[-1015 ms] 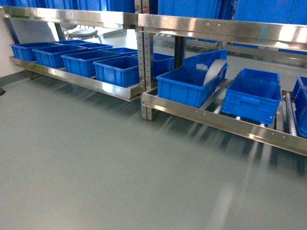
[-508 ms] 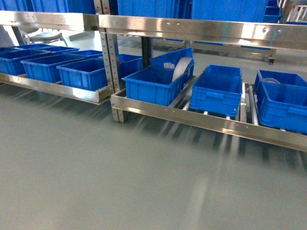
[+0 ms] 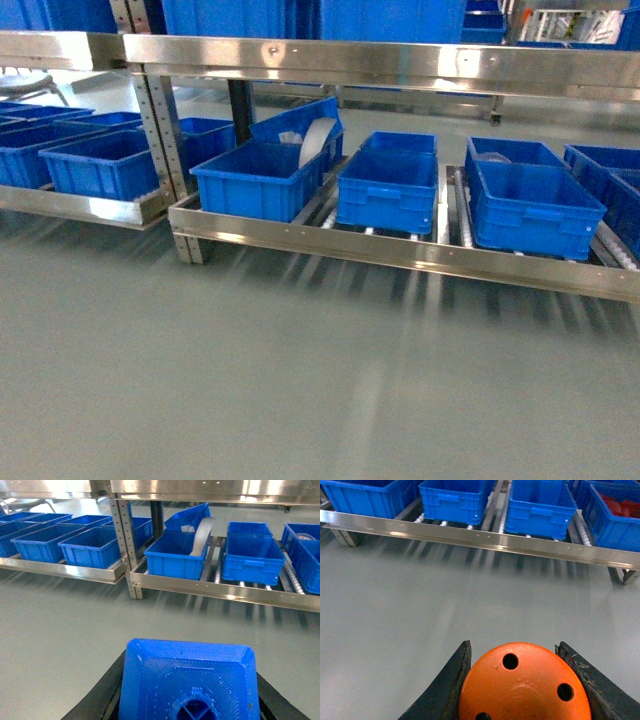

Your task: Sort blue parts and orange caps into right shelf containers

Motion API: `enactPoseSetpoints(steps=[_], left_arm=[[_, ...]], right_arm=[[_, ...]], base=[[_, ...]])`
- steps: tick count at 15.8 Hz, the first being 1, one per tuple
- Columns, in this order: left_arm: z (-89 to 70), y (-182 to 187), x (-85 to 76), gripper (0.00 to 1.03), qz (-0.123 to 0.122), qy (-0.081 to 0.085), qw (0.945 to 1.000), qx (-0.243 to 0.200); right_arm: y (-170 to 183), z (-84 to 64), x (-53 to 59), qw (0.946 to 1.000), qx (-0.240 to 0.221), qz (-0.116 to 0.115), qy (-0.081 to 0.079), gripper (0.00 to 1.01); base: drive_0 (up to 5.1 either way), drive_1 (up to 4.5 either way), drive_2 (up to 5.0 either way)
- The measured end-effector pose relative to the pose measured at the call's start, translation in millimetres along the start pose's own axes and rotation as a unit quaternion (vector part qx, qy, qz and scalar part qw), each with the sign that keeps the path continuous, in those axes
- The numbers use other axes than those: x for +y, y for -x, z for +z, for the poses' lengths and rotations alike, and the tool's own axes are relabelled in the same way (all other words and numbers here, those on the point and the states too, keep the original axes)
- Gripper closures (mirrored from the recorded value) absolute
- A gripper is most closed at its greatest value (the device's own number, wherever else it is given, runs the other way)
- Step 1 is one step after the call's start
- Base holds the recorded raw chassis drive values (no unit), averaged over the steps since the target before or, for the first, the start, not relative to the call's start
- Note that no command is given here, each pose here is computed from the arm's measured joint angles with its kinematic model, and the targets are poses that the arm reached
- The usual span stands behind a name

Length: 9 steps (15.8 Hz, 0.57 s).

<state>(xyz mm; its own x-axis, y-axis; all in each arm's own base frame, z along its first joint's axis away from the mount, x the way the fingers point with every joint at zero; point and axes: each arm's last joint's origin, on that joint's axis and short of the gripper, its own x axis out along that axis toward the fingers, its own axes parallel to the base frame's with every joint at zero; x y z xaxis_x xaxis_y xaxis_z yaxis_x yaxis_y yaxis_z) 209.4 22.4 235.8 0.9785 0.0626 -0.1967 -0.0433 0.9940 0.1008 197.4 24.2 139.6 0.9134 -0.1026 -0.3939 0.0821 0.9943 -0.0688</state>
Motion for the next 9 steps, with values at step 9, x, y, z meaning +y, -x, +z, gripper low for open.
enactPoseSetpoints(steps=[9], left_arm=[[0.1, 0.0, -0.3, 0.58, -0.001, 0.000, 1.0000, 0.000]], right_arm=[[0.0, 0.0, 0.0, 1.0000, 0.000, 0.000, 0.000, 0.58]], base=[[-1.7, -1.69, -1.7]])
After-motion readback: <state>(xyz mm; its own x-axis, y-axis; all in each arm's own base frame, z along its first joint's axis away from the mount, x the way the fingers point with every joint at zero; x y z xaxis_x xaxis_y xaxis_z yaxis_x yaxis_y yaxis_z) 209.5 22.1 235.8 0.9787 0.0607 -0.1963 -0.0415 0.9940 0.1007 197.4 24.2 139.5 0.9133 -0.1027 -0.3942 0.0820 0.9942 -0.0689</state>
